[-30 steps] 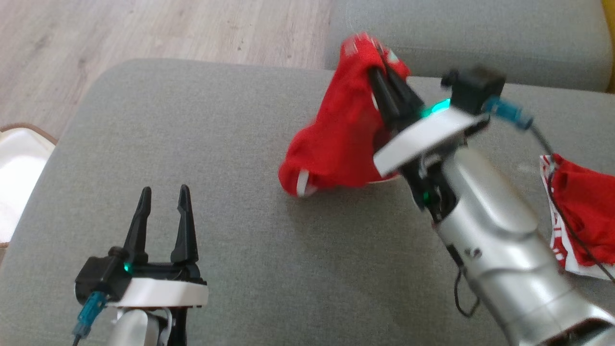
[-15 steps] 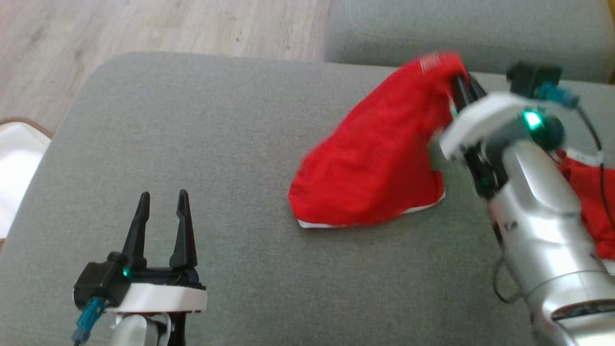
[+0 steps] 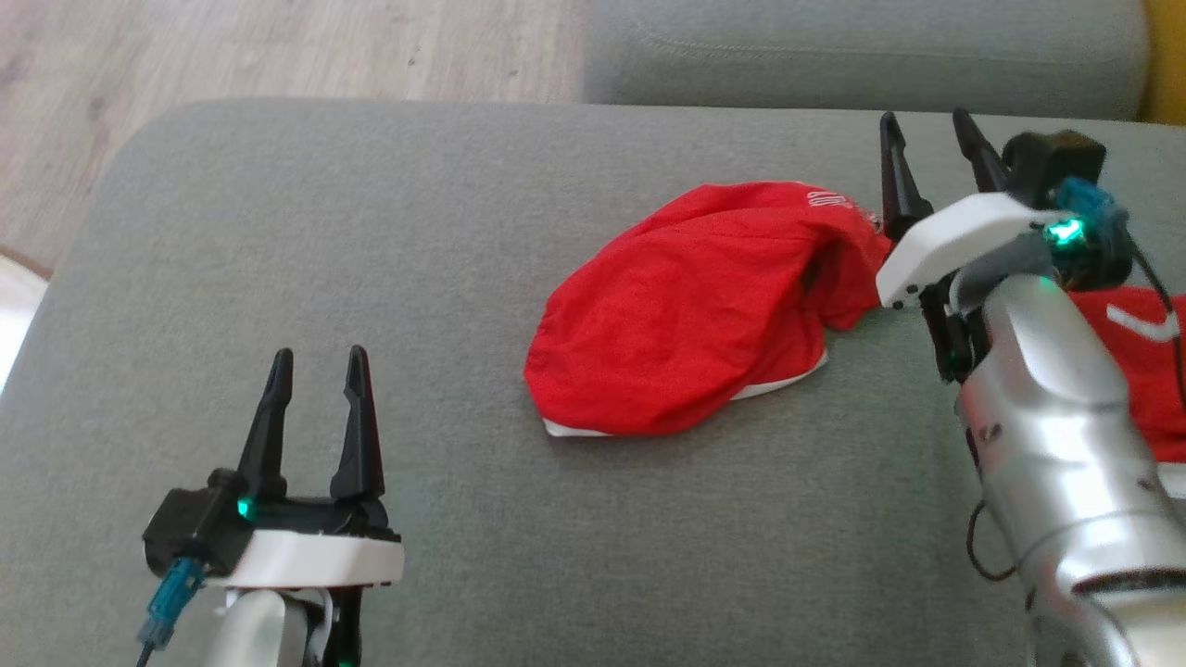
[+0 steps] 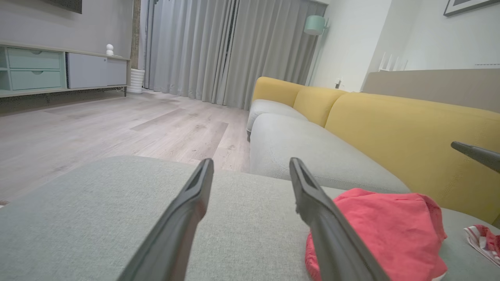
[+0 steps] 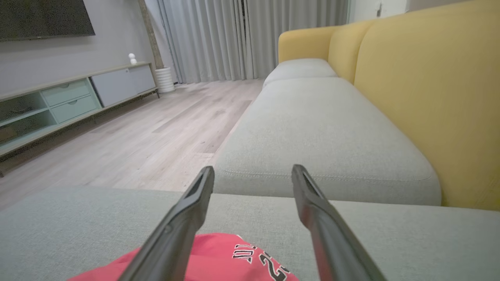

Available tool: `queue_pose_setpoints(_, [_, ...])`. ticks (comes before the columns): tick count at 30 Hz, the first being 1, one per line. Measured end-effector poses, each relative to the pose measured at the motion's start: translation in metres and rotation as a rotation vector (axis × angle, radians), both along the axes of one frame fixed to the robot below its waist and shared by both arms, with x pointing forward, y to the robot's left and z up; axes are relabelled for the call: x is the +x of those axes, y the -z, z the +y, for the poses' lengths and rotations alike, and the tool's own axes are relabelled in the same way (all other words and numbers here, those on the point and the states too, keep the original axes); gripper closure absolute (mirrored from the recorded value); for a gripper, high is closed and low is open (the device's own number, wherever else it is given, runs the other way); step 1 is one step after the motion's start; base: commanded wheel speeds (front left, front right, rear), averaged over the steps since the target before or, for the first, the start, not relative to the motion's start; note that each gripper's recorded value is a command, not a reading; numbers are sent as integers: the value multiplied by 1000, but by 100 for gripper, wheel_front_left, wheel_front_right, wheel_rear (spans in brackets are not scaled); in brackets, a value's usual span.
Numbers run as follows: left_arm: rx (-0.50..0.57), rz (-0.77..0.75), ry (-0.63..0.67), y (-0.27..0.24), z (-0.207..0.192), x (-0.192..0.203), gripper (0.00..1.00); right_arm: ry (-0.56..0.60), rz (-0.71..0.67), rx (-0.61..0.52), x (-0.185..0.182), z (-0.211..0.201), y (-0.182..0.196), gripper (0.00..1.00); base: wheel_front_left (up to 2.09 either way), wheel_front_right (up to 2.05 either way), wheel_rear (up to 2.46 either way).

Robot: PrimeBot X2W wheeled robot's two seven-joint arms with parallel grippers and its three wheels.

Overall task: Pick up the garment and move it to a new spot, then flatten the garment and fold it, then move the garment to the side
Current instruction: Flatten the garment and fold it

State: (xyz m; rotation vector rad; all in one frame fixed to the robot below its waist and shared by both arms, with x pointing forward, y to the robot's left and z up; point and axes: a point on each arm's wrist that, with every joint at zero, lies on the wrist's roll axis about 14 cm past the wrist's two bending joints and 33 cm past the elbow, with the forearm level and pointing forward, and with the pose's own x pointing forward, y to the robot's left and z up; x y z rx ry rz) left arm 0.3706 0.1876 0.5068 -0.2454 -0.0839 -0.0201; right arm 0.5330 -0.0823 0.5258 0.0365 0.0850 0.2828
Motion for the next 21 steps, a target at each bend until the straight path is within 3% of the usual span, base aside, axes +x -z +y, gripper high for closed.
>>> queue_pose_setpoints(4, [-3, -29, 29, -9, -10, 3, 0, -1, -63, 6, -19, -7, -5, 0, 0, 0, 0])
queue_pose_setpoints(10, [-8, -71, 85, -22, -28, 3, 0, 28, -92, 92, -75, -23, 11, 0, 0, 0, 0])
queue_pose_setpoints(17, [-13, -64, 138, -19, -47, -3, 0, 98, -24, 181, -150, -45, 48, 0, 0, 0, 0])
queue_pose_setpoints(21, [-14, -63, 157, -19, -53, -2, 0, 121, 5, 194, -168, -51, 58, 0, 0, 0, 0])
